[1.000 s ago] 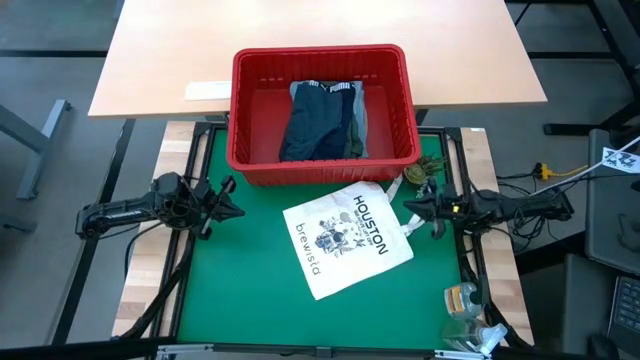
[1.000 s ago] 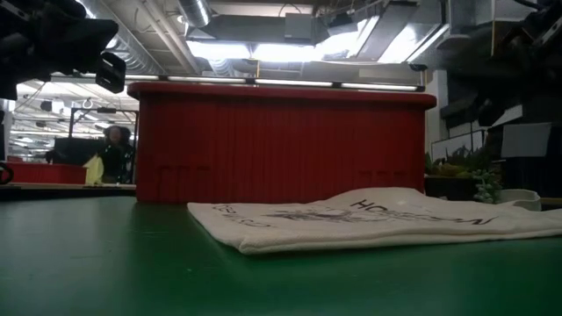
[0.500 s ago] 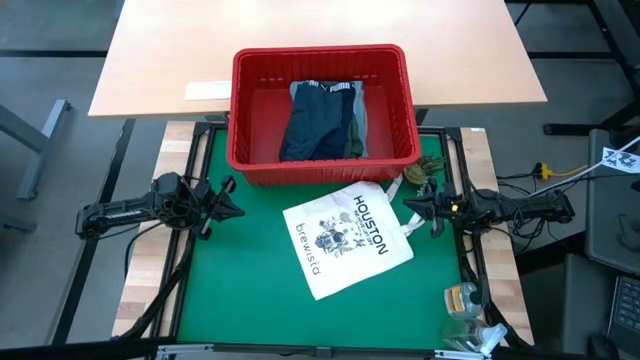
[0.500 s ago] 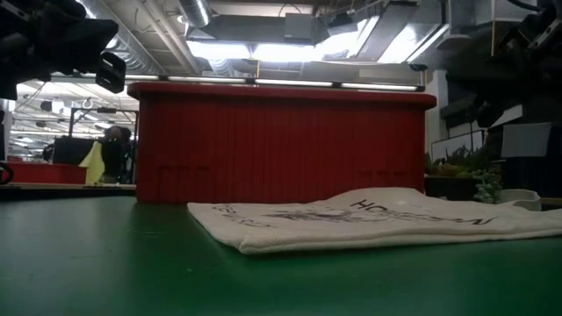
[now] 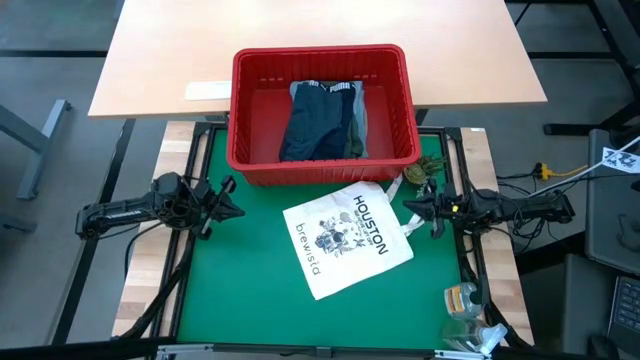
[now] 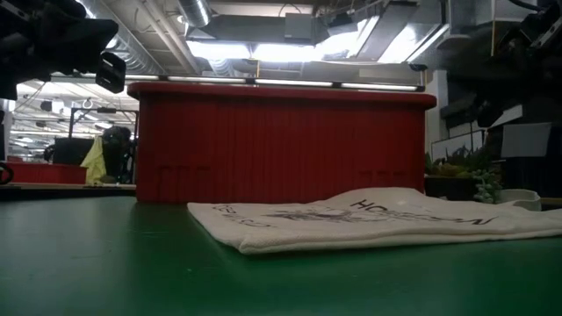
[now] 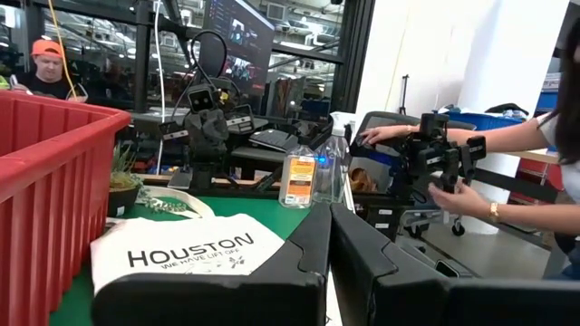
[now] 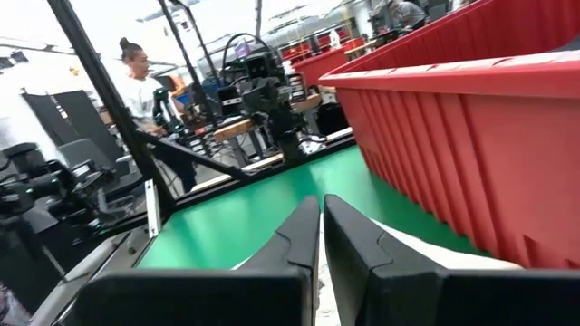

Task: Fold Laundry from Bin
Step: Return to home position

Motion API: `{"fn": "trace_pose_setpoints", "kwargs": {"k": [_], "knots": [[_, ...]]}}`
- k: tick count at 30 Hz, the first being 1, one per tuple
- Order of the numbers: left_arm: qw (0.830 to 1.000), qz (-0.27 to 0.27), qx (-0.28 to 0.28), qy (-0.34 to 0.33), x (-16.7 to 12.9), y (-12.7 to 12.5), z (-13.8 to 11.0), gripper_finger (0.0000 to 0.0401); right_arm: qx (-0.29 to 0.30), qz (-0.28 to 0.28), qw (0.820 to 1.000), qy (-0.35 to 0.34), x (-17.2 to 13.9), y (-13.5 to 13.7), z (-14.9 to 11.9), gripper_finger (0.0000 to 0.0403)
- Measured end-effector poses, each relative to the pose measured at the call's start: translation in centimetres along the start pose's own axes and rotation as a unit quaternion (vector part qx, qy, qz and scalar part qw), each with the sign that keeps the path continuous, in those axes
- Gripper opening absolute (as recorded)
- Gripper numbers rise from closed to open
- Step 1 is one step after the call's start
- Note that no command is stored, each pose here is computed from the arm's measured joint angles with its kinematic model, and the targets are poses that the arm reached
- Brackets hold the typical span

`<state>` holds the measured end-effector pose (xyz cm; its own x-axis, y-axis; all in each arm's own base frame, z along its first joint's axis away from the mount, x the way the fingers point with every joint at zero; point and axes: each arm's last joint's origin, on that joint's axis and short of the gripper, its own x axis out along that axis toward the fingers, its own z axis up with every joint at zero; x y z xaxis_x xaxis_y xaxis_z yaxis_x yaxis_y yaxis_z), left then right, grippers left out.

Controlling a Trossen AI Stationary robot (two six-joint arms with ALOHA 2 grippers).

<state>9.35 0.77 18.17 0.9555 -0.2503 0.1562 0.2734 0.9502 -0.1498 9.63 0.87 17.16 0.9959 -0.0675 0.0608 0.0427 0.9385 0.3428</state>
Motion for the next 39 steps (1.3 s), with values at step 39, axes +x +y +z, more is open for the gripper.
{"fn": "trace_pose_setpoints", "kwargs": {"k": [39], "knots": [[0.999,0.014,0.049,0.001,0.0,0.1,-0.04,0.0002,-0.201,0.008,0.98,0.001,0.0,0.04,-0.04,0.0021]]}}
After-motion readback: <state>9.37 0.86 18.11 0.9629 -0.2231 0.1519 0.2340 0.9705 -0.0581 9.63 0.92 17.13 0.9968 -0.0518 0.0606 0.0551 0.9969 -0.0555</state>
